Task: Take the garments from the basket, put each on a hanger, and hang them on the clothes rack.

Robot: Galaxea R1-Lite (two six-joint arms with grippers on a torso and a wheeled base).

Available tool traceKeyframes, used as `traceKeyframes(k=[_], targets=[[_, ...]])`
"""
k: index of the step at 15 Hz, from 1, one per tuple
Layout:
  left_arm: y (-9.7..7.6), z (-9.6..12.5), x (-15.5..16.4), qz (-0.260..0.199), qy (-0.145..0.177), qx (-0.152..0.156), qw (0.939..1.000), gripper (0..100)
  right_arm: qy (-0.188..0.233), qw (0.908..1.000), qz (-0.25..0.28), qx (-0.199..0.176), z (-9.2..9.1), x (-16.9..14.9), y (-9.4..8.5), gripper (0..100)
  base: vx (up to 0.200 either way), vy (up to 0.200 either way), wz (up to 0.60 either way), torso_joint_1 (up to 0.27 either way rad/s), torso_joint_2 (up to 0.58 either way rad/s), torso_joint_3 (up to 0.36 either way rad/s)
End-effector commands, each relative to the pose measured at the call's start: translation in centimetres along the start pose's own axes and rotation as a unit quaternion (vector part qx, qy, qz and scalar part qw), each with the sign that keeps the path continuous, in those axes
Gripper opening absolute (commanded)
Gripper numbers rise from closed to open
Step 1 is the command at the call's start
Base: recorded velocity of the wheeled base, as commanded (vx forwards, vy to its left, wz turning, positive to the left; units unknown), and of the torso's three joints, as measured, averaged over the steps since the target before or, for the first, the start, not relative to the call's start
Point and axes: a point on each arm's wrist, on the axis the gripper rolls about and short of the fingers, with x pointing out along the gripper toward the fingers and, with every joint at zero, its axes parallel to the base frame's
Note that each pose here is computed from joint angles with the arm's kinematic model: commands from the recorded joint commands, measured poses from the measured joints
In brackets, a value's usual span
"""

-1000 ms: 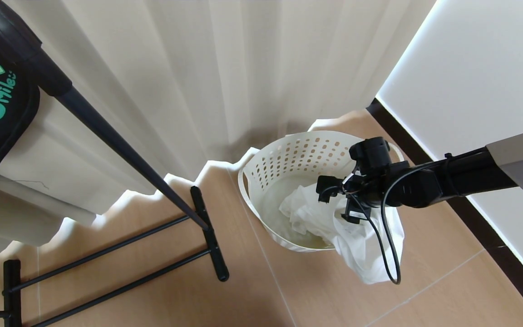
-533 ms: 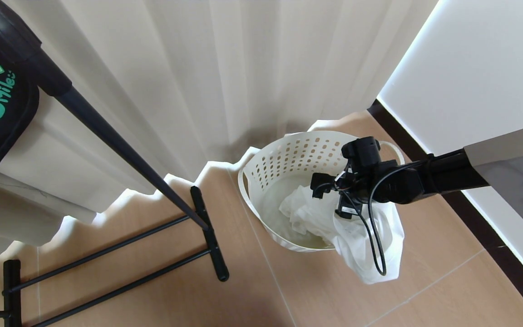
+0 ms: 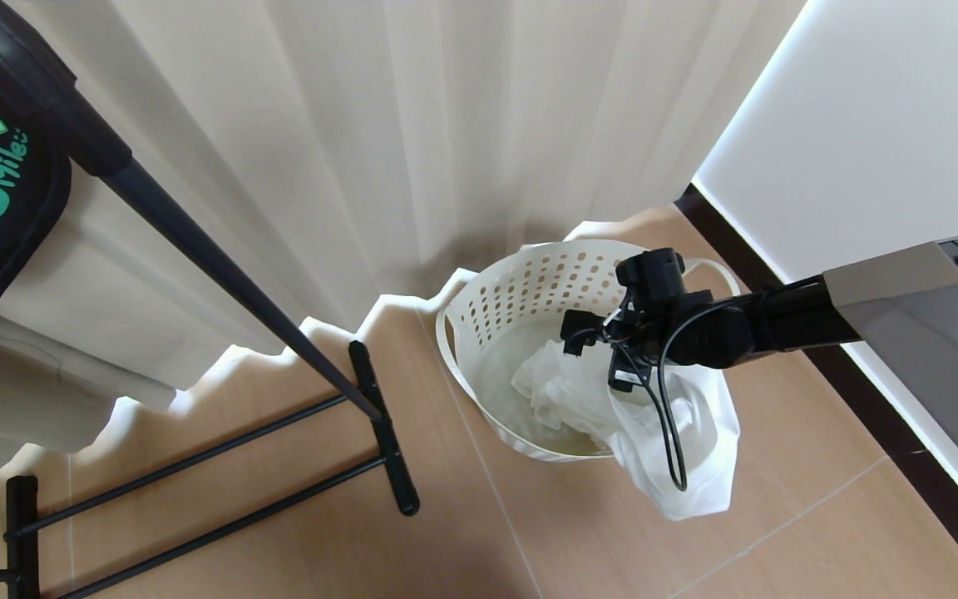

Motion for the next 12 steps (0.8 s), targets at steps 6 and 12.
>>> traceKeyframes(k=[6, 12], targets=[[0.0, 0.0, 0.0, 0.0, 0.001, 0.0, 1.0, 100, -0.004, 1.0, 0.0, 0.005, -0.1, 0.3, 0.1, 0, 0.0, 0.0, 0.0, 0.0, 0.0, 0.0], [0.0, 0.0, 0.0, -0.001, 0.001, 0.0, 1.0, 100, -0.072, 0.9921, -0.03, 0.098, -1.4, -5.6, -2.2, 0, 0.0, 0.0, 0.0, 0.0, 0.0, 0.0]])
